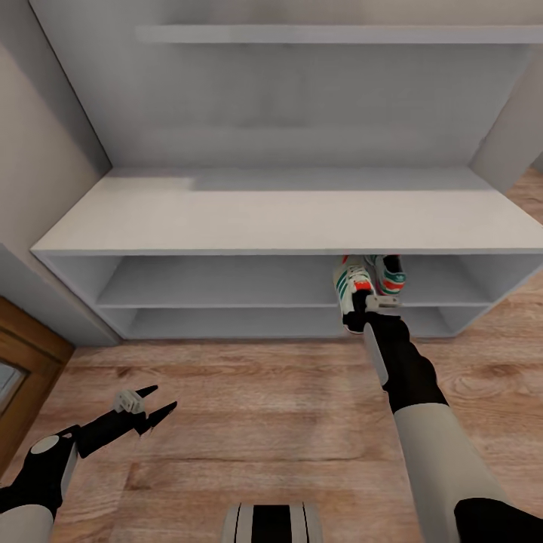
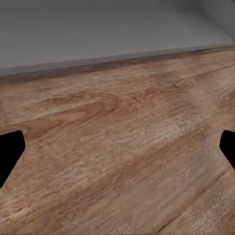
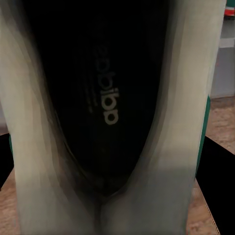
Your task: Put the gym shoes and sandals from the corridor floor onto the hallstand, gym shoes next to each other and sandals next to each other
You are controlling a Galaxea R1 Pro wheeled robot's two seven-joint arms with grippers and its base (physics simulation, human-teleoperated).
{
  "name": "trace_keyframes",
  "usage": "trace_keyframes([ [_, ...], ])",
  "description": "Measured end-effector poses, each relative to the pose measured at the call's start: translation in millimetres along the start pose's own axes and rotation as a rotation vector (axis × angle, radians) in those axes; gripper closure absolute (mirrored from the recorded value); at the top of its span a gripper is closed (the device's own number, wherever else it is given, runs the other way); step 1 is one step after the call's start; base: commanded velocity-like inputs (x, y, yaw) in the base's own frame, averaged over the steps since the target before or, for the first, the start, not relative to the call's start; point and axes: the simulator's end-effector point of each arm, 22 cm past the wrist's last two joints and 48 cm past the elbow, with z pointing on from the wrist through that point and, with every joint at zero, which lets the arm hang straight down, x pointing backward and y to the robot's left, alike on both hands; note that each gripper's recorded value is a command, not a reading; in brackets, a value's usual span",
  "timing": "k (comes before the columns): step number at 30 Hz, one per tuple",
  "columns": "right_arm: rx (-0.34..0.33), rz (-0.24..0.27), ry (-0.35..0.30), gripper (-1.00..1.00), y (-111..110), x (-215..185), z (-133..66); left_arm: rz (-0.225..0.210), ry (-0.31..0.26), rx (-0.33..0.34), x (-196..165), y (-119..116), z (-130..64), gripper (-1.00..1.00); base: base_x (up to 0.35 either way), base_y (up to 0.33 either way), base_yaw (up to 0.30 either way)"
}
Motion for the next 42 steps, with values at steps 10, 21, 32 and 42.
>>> trace_keyframes([
  [10, -0.001, -0.001, 0.000, 1.00, 0.4, 0.2, 0.3, 0.000, 0.001, 0.000, 0.4, 0.1, 0.1, -1.00, 0.109, -0.019, 0.000],
  [21, -0.001, 0.000, 0.000, 1.00, 0.3, 0.1, 0.1, 0.001, 0.001, 0.000, 0.3, 0.0, 0.0, -1.00, 0.248, 0.000, 0.000],
  [32, -0.001, -0.001, 0.000, 1.00, 0.4, 0.3, 0.4, 0.000, 0.002, 0.001, 0.5, -0.1, 0.1, -1.00, 0.040, 0.000, 0.000],
  [42, 0.000, -0.003, 0.013, 1.00, 1.1, 7.2, 6.2, -0.007, 0.011, 0.001, 7.2, 1.0, 1.7, -1.00, 0.000, 0.000, 0.000],
])
